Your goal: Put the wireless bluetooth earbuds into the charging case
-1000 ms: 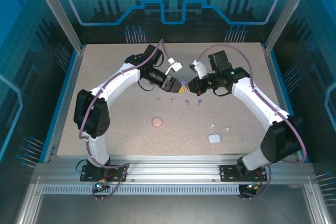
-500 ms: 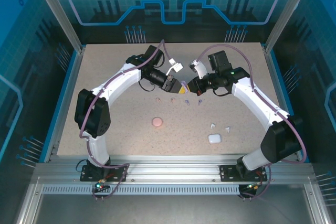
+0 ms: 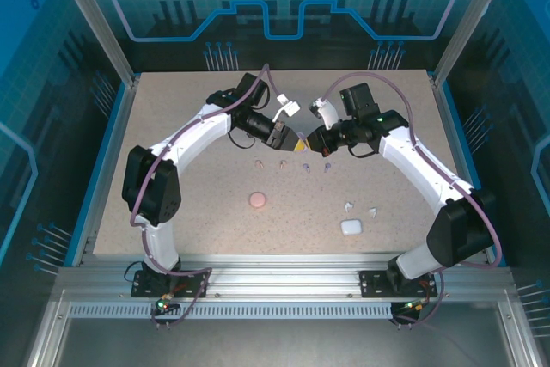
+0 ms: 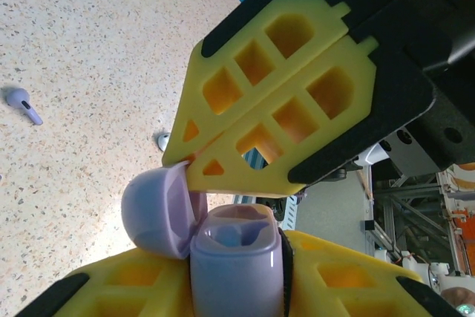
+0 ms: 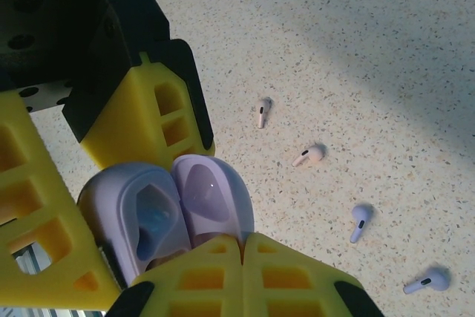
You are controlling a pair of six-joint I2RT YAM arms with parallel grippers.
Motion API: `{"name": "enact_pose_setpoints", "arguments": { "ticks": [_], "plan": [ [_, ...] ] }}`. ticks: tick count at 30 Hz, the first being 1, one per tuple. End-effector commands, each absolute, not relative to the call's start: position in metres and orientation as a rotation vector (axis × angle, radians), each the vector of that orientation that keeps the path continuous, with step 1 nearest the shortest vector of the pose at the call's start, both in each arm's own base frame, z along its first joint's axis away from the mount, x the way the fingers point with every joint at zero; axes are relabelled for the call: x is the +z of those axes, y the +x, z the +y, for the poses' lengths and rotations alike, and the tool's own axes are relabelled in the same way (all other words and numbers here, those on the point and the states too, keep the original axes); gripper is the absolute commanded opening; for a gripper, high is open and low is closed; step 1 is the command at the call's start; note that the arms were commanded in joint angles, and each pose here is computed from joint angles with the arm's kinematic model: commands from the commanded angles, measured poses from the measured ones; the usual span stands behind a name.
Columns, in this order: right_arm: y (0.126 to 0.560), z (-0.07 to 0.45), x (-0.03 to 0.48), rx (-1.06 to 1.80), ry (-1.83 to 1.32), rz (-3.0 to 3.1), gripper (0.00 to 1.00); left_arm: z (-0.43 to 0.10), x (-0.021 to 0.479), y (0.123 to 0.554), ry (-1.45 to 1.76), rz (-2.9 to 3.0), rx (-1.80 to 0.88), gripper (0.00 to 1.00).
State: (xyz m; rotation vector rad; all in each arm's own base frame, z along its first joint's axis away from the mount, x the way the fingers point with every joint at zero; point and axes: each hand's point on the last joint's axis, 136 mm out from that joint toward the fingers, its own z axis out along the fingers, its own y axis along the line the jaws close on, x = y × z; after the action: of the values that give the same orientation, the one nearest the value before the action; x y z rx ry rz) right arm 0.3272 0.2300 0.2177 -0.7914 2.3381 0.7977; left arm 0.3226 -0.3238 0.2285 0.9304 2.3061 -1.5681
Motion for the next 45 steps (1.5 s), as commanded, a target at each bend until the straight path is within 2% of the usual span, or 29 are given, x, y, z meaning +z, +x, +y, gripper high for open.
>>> {"name": "enact_pose_setpoints", "arguments": {
  "ticks": [1, 4, 10, 12, 15, 20, 26, 30, 33, 37, 45],
  "plan": [
    [0.319, 0.238, 0.232, 0.837, -0.827, 2.311, 0.0, -0.327, 0.239, 0.323, 0.954, 2.247, -1.581, 0.31],
    [0.319, 0.238, 0.233, 0.832, -0.826, 2.311, 0.0, -0.326, 0.238, 0.322, 0.957, 2.248, -1.58, 0.27],
    [0.323, 0.235, 0.237, 0.802, -0.792, 2.311, 0.02, -0.325, 0.239, 0.322, 0.956, 2.241, -1.558, 0.08],
    [0.325, 0.232, 0.244, 0.803, -0.751, 2.301, 0.23, -0.322, 0.239, 0.325, 0.941, 2.242, -1.53, 0.01],
    [0.324, 0.225, 0.264, 0.846, -0.68, 2.26, 0.43, -0.317, 0.238, 0.33, 0.901, 2.24, -1.478, 0.0],
    [0.318, 0.202, 0.285, 0.837, -0.475, 2.274, 0.63, -0.3, 0.25, 0.345, 0.782, 2.175, -1.349, 0.0],
    [0.319, 0.174, 0.261, 0.732, -0.172, 2.412, 0.67, -0.283, 0.278, 0.362, 0.621, 1.97, -1.24, 0.0],
    [0.324, 0.165, 0.232, 0.628, -0.094, 2.499, 0.68, -0.264, 0.304, 0.367, 0.503, 1.707, -1.116, 0.0],
    [0.331, 0.165, 0.203, 0.565, -0.081, 2.59, 0.68, -0.24, 0.316, 0.367, 0.407, 1.546, -0.97, 0.0],
    [0.338, 0.179, 0.157, 0.461, -0.149, 2.725, 0.67, -0.23, 0.325, 0.367, 0.431, 1.487, -0.849, 0.0],
    [0.353, 0.205, 0.095, 0.272, -0.31, 2.875, 0.6, -0.231, 0.323, 0.359, 0.479, 1.428, -0.8, 0.0]
  ]
}}
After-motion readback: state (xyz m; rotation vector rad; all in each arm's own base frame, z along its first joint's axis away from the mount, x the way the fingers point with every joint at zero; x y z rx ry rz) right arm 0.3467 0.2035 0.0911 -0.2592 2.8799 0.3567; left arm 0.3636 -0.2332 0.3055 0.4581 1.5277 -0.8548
